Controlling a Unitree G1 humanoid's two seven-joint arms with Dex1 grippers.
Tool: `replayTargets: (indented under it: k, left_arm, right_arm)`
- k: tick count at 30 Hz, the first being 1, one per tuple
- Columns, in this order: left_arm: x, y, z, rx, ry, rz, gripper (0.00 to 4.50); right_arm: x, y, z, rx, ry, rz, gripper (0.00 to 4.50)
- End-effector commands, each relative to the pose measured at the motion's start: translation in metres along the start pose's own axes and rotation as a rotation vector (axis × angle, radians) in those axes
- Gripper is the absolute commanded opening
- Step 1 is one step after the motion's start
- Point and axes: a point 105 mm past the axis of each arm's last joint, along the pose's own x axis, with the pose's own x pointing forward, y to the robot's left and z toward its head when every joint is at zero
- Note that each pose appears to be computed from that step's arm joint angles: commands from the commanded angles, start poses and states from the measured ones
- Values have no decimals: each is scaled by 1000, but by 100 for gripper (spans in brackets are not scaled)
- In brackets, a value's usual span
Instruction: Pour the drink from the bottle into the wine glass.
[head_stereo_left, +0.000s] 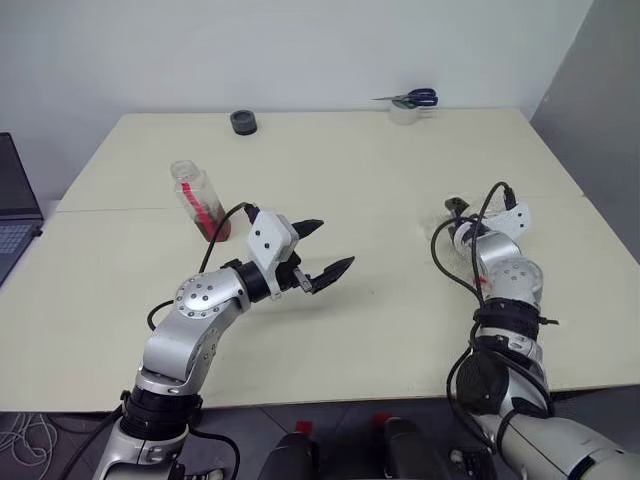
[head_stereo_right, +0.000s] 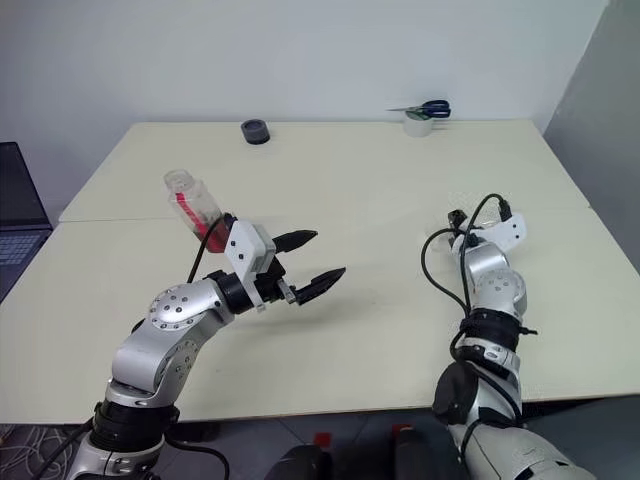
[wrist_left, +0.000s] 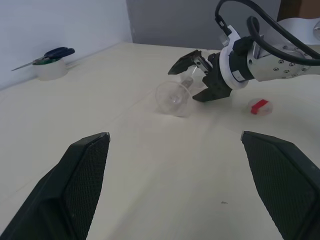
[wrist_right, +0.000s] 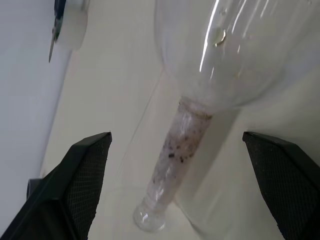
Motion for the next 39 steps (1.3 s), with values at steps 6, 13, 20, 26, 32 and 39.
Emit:
replayTargets:
  k: [6,13,20,26,32,39]
  left_arm:
    - [3,-1,12,33,-41,-11,449]
    - [5,-1,12,29,-43,-12,449]
    - [7,-3,13,22,-46,-19,449]
    - [7,-5,13,19,-47,-25,450]
    - [6,-6,12,18,-44,-28,450]
    - [6,-8,11,16,-42,-37,450]
  right_arm:
    - [13,8,-6,66,14,7,450]
    - [15,10,-13,65,38,11,450]
    - [17,9,-11,61,45,12,450]
    - [20,8,-15,60,56,18,385]
    - [20,7,-17,52,61,19,172]
    - [20,10,-14,-48,51,41,24]
